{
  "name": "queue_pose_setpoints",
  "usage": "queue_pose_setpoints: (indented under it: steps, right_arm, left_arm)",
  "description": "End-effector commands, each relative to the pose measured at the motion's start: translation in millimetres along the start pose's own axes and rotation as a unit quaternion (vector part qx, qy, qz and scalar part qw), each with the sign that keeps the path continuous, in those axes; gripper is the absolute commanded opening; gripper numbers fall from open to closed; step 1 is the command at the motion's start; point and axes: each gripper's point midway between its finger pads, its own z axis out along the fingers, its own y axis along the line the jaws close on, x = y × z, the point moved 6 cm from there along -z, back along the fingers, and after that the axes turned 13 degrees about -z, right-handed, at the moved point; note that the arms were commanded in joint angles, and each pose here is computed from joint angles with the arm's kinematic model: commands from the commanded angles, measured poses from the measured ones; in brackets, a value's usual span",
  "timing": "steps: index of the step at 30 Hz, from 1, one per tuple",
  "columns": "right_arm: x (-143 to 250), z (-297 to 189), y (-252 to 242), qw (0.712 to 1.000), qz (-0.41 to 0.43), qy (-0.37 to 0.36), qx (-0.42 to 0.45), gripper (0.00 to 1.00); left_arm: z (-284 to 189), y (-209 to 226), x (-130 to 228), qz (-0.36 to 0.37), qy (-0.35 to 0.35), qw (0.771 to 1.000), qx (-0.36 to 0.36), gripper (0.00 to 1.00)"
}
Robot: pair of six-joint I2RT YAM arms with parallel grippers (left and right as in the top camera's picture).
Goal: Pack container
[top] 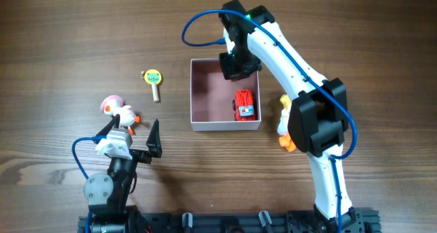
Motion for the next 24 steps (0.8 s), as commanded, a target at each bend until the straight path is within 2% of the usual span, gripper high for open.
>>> queue_pose_setpoints:
  steps: [1, 9, 14, 24]
  right_arm:
    - [-1.8, 1.9, 15.5, 0.998, -0.019, 0.003, -0.059, 0.04]
    - [11.5, 2.3, 13.7, 0.997, -0.049, 0.038, -0.049, 0.04]
    - [15.9, 2.4, -0.4, 0.998, -0.022, 0.052, 0.014, 0.04]
    - [17.4, 2.1, -6.0, 0.998, -0.009, 0.057, 0.040, 0.04]
  left_arm:
    - [-0.1, -0.1, 1.4, -0.003, 0.001, 1.000, 0.001, 1.00]
    - [-0.1, -0.1, 1.4, -0.003, 0.001, 1.000, 0.001, 1.00]
    - [-0.1, -0.1, 1.4, -0.003, 0.001, 1.000, 0.001, 1.00]
    - [-0.1, -0.1, 1.4, -0.003, 0.001, 1.000, 0.001, 1.00]
